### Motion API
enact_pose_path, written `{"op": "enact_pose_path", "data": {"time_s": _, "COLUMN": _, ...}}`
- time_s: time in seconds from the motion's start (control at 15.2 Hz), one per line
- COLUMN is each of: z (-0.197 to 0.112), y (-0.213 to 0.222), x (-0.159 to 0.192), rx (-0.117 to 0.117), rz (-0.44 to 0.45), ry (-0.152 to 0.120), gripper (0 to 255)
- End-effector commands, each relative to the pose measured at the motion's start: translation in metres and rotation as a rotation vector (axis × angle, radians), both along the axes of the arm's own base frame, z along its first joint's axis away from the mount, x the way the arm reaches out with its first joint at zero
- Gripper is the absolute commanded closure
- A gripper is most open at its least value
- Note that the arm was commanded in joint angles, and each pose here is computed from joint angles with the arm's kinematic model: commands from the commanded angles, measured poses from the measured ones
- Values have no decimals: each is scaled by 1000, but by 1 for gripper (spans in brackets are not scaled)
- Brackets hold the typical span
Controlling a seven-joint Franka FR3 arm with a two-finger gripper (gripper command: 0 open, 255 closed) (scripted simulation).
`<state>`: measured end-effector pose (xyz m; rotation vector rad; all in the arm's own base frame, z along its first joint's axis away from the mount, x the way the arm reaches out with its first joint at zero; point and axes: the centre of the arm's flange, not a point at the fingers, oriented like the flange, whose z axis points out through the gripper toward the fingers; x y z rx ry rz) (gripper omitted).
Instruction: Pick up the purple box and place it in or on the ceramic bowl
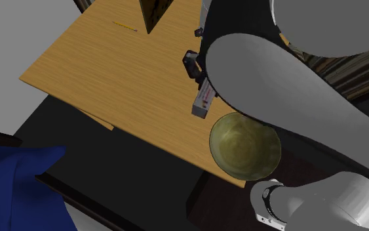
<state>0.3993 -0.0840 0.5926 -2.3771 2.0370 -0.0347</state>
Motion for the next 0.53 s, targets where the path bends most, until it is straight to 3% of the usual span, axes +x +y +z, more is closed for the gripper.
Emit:
{"op": "enact_pose_path", "data": {"time_s": 0.0, "z": 1, "y": 12, "x": -24, "rx": 0, "rz": 0, "ry": 0, "gripper": 255}}
{"op": "enact_pose_path", "data": {"time_s": 0.46, "z": 0, "y": 56, "x": -105, "rx": 0, "rz": 0, "ry": 0, "gripper": 255}}
